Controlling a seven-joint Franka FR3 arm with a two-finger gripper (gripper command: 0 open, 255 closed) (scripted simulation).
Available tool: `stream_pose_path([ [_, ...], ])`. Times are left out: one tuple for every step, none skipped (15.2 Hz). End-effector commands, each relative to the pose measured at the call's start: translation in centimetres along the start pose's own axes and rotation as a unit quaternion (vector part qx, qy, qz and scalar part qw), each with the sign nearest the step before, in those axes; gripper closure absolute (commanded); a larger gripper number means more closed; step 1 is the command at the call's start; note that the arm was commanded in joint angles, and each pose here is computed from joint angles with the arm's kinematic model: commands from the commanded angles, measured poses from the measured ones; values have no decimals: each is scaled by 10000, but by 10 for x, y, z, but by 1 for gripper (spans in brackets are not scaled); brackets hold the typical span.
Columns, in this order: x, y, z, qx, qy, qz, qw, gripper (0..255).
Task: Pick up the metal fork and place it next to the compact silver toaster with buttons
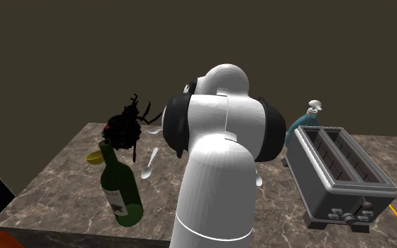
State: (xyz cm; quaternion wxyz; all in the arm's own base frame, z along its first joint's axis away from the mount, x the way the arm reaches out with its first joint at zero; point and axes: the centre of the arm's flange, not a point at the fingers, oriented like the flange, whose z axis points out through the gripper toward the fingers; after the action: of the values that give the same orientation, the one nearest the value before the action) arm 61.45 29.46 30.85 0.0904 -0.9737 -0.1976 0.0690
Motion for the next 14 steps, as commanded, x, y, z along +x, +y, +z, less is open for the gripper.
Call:
stream_pose_path([
  [0,0,0,-1,-3,3,10000,255],
  [0,0,0,-1,-3,3,10000,255],
  [0,0,0,-1,-4,3,10000,255],
  [0,1,0,-1,-4,3,10000,255],
  [0,1,1,-1,-4,3,10000,255],
  [0,1,1,-1,-4,3,10000,255],
  [0,1,1,-1,-4,3,10000,255],
  [0,0,0,-1,-3,2,10000,255],
  [-1,-1,-5,-1,-3,2,10000,255],
  [-1,-2,-10,-1,-3,2,10000,255],
  [-2,-3,-15,-1,-3,2,10000,255],
  [-2,-4,-20,-1,-3,2,10000,255],
  [-3,-5,-25,-1,-3,2,10000,255],
  [-3,-6,-30,-1,-3,2,10000,255],
])
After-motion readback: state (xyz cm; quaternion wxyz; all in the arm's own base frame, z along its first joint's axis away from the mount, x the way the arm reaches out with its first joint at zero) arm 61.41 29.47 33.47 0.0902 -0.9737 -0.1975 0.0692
